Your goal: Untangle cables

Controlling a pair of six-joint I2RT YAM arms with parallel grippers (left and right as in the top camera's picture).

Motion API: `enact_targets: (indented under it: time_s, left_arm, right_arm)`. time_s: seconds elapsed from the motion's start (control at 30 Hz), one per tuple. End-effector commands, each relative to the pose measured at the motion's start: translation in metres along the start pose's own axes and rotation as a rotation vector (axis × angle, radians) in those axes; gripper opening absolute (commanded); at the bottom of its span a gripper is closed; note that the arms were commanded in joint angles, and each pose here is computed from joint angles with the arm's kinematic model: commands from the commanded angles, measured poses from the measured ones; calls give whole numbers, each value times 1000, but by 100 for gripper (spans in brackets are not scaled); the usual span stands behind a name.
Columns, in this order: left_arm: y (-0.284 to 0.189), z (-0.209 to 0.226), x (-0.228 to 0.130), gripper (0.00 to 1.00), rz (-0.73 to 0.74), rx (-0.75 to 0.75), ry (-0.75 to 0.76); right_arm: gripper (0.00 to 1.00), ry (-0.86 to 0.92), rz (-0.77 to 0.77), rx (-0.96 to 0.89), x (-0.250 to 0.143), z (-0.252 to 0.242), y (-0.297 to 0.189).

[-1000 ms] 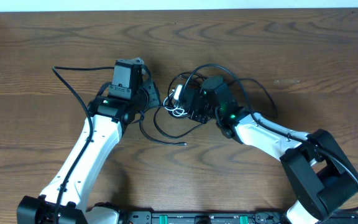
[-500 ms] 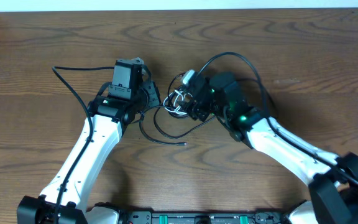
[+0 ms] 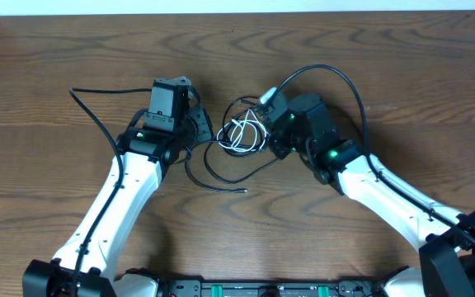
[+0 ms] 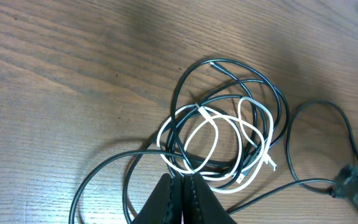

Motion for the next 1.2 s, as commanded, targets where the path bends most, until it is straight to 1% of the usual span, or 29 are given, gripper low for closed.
enact_targets:
  time_s: [0.0,0.1,0.23,0.33,0.47,0.57,0.7,0.87,1.07,1.17]
  left_arm:
    - [-3,2,1,9,-11,8,-5]
    - [-3,2,1,9,-11,8,-5]
    - [-3,2,1,9,-11,8,-5]
    - [-3,2,1,9,-11,8,-5]
    - [-3,2,1,9,-11,8,-5]
    - [-3,2,1,9,-11,8,-5]
    - [-3,2,1,9,-11,8,-5]
    - [-3,2,1,9,-11,8,-5]
    - [-3,2,1,9,-11,8,-5]
    - [-3,2,1,9,-11,8,-5]
  right_arm:
    - [1,31,28,-84,-7,-16,4]
    - [1,52,75,-86,-20,-20,17]
    - [1,204,93,-69,-28,-22,26]
    - [1,220,65,40,-23,-15,26]
    - [1,315,41,171,-19,-7,25]
    - [1,361,74,172,-23,-6,24]
    - [1,368,107,169,-28,-5,24]
    - [1,370,142,68,-35,-12,25]
    - [1,380,165,78,-42,-12,32]
    - [1,422,173,117,-47,-9,41]
Point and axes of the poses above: each gripper's point midway between its finger pads, its own y axis out along the fingers, its own z axis along the line the jaws close on, x = y × z, the point moved 9 cm from there along -y, back along the fingers
